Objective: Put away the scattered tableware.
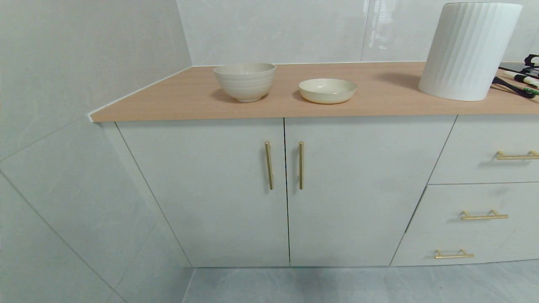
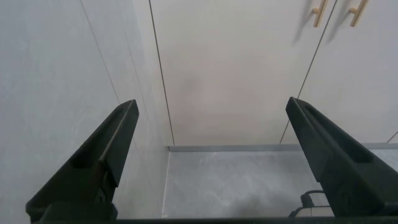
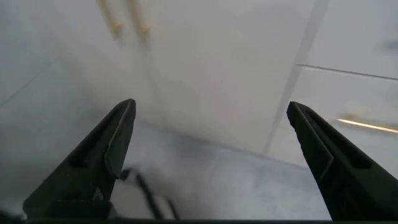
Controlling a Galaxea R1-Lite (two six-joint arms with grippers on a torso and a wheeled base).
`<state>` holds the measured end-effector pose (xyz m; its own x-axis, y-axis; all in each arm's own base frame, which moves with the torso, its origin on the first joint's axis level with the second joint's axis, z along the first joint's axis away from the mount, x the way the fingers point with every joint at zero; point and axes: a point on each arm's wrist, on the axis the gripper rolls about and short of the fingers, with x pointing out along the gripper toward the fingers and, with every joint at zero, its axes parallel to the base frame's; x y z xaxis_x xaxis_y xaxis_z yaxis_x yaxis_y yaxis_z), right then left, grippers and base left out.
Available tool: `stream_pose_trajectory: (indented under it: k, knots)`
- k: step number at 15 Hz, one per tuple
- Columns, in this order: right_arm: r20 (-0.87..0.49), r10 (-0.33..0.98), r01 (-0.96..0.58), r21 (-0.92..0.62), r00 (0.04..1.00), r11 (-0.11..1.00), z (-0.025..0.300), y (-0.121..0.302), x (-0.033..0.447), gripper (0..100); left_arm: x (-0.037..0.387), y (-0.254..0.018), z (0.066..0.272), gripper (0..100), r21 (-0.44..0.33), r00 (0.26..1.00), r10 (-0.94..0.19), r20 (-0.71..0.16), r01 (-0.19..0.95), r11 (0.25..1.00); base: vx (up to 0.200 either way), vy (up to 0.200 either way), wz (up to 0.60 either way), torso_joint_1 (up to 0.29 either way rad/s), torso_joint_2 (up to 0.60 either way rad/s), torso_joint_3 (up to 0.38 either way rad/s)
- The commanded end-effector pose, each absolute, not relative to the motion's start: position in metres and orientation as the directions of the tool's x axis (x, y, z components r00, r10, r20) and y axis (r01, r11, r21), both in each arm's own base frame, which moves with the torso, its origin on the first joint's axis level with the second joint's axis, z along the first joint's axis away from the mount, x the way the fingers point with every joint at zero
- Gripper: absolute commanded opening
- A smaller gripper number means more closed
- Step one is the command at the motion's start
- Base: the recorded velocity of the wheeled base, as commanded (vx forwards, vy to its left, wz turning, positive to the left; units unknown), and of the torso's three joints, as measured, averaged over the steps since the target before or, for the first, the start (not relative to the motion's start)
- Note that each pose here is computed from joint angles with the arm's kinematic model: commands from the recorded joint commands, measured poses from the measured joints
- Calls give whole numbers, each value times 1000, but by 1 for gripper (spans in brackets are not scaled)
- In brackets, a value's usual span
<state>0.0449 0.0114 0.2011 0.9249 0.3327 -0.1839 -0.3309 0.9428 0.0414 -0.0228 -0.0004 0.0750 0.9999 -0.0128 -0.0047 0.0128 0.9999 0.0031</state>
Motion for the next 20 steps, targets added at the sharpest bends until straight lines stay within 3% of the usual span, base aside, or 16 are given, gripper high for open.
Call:
stream_pose_trajectory:
  k: [1,4,7,14,20]
  knots:
    - [-387,559,-570,98,733,816,216,76,160,100,-23,0,75,100,3,1000,-12,-6,12,1000,0,0,0,0,0,0]
    - [-446,621,-655,96,644,749,189,148,225,100,-23,0,75,100,3,1000,-12,-6,12,1000,0,0,0,0,0,0]
    - [-434,654,-662,158,620,733,155,194,270,100,-23,0,75,100,3,1000,-12,-6,12,1000,0,0,0,0,0,0]
    - [-287,686,-620,293,669,727,145,240,337,100,-23,0,75,100,3,1000,-12,-6,12,1000,0,0,0,0,0,0]
    - [-248,668,-603,293,702,742,146,233,351,100,-23,0,75,100,3,1000,-12,-6,12,1000,0,0,0,0,0,0]
